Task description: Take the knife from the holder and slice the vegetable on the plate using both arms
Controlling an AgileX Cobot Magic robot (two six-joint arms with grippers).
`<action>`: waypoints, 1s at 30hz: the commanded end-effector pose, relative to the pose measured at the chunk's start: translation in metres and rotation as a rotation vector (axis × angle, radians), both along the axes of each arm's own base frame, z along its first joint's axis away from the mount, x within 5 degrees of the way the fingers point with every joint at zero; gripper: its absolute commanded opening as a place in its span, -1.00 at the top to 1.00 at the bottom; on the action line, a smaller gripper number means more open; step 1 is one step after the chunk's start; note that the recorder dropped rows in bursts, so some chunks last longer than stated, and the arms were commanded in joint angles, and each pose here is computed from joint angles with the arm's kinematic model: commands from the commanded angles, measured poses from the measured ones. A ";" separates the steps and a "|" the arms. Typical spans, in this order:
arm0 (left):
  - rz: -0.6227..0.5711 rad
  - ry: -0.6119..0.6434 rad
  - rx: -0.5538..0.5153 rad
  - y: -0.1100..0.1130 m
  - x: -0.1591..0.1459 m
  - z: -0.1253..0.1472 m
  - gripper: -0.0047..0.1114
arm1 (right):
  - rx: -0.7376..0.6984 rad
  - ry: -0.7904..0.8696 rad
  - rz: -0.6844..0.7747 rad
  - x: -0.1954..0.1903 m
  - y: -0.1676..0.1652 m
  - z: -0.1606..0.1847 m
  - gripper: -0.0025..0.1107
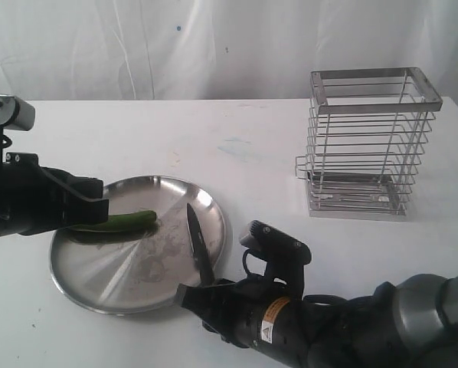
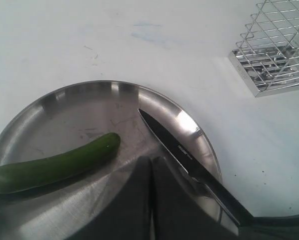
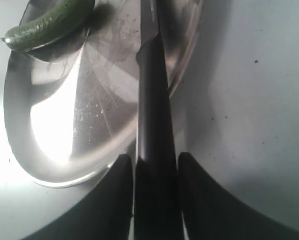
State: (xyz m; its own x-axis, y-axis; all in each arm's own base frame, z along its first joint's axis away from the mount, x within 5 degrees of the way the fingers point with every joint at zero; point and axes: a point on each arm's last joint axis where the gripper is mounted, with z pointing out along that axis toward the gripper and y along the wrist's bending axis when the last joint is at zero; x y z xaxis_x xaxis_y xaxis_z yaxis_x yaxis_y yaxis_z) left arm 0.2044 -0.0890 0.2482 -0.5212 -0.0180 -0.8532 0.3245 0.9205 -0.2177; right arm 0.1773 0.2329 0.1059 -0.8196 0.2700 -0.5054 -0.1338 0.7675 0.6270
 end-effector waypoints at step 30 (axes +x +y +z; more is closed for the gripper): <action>-0.028 0.003 -0.041 -0.003 -0.003 0.001 0.92 | -0.379 0.316 0.411 0.043 -0.046 0.107 0.11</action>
State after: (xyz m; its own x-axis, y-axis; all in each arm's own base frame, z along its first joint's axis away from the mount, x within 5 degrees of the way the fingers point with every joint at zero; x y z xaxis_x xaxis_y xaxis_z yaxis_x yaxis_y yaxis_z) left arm 0.2039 -0.0903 0.2485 -0.5217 -0.0197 -0.8529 0.3356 0.9144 -0.2265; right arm 0.2124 0.1854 0.1888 -0.9533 -0.1718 -0.2483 -0.2442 0.9223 0.2994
